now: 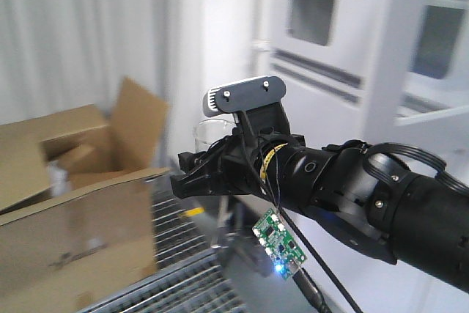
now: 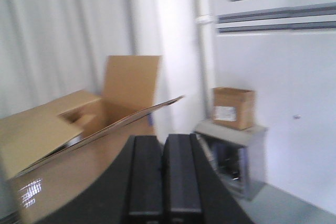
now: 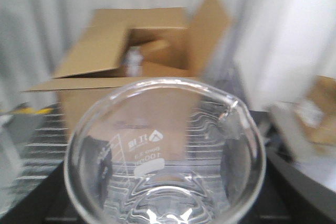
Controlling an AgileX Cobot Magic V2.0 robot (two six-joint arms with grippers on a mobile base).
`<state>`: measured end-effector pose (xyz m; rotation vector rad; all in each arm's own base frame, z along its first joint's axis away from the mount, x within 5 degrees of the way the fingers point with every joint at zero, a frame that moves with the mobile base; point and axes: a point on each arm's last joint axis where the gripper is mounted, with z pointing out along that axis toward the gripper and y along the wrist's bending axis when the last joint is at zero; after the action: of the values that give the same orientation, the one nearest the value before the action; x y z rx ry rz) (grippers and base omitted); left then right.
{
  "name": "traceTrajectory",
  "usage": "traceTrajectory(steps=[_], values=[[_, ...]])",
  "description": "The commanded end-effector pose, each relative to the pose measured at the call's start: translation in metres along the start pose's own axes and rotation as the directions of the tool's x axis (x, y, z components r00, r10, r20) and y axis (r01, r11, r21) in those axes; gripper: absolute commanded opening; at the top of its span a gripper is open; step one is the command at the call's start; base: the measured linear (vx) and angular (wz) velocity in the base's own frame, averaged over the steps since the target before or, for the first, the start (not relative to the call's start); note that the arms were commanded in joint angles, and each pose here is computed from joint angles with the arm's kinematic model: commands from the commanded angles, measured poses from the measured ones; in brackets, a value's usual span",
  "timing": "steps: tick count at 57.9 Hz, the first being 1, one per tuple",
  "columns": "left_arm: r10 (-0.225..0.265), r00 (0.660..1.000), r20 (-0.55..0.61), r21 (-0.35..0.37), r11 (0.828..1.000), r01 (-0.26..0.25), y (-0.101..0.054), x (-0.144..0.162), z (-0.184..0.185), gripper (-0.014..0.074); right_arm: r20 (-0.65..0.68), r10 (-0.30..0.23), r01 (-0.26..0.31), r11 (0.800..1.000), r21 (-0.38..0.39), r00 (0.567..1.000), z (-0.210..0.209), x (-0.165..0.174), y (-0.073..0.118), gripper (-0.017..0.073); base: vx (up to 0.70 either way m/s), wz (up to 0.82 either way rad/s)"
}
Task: Pick beaker and place in left cabinet
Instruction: 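Carry the beaker into the open cabinet above the blue tray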
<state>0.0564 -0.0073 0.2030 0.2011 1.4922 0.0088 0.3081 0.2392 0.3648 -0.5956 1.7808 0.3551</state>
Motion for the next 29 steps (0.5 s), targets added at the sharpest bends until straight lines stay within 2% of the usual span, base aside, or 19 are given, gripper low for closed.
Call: traceTrajectory(steps=[1, 29], values=[[-0.006, 0.997, 0.077, -0.007, 1.0, 0.006, 0.0, -0.0026, -0.0013, 0.0001, 0.139, -0.006, 0.009, 1.0, -0.024, 0.99, -0.0194, -0.0301, -0.0012, -0.0004, 0.23, -0.88], [-0.006, 0.997, 0.077, -0.007, 1.0, 0.006, 0.0, -0.0026, -0.0013, 0.0001, 0.139, -0.006, 0.009, 1.0, -0.024, 0.99, -0.0194, -0.0301, -0.0012, -0.0004, 0.21, -0.83]])
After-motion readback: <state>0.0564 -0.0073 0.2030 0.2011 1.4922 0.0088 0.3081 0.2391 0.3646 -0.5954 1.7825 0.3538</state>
